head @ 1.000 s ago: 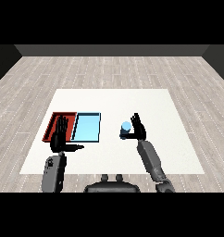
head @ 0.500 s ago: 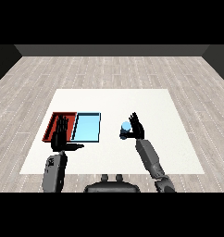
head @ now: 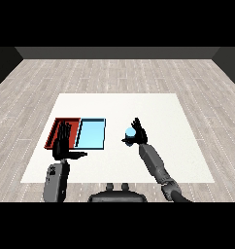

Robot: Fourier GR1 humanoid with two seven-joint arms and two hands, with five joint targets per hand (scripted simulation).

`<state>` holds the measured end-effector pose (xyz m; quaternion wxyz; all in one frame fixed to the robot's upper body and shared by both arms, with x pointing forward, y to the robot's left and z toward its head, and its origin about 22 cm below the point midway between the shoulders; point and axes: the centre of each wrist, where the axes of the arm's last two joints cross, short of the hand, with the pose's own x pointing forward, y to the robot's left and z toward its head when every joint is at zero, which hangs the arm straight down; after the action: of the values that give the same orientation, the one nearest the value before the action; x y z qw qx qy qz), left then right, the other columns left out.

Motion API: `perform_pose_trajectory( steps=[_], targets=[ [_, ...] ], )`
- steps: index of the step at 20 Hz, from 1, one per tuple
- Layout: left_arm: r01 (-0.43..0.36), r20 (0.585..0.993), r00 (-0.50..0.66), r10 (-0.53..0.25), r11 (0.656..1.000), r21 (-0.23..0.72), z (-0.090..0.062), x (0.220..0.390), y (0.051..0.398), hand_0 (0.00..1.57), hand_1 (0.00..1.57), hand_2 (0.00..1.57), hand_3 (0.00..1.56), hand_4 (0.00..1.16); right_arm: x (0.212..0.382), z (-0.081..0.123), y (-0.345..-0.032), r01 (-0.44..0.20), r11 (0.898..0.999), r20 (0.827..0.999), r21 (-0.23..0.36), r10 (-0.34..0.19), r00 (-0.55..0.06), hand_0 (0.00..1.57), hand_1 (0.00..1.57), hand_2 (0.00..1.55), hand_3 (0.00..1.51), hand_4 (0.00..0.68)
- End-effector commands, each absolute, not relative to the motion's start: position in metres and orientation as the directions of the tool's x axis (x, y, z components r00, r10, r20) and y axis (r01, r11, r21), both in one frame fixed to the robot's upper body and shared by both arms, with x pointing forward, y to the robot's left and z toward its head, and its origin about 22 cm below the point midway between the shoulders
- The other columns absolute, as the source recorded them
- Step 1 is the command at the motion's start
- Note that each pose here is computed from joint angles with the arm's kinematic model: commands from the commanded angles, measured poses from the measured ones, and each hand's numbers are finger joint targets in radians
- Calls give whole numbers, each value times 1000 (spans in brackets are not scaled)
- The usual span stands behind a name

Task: Pick the blue can and put it in the blue box

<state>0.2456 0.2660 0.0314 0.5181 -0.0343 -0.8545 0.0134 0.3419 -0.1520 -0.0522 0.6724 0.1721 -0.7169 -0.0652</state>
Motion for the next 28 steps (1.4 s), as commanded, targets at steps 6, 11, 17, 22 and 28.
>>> perform_pose_trajectory(
  steps=[6, 11, 17, 22, 28],
  targets=[
    [23, 886, -461, 53, 999, -48, 41, 239, 283, 0, 0, 0, 0, 0, 363, -41, -142, 64, 982, 984, 177, -175, -39, 1494, 1494, 1509, 1481, 600],
    [36, 888, -456, 60, 998, -49, 31, 244, 263, 0, 0, 0, 0, 0, 347, -61, -143, 68, 995, 997, 73, -71, -41, 1494, 1494, 1479, 1434, 617],
    [41, 888, -456, 54, 998, -40, 35, 250, 254, 0, 0, 0, 0, 0, 360, -47, -141, 66, 996, 998, 58, -57, -20, 1500, 1500, 1474, 1431, 630],
    [91, 906, -421, 42, 996, -4, 16, 250, 238, 0, 0, 0, 0, 0, 351, -33, -146, 43, 999, 994, 15, -10, -110, 1419, 1419, 1451, 1401, 624],
    [152, 926, -368, 81, 988, -26, 1, 247, 232, 0, 0, 0, 0, 0, 367, 35, -151, 27, 997, 975, -77, 81, -209, 1428, 1428, 1447, 1394, 624]
  ],
)
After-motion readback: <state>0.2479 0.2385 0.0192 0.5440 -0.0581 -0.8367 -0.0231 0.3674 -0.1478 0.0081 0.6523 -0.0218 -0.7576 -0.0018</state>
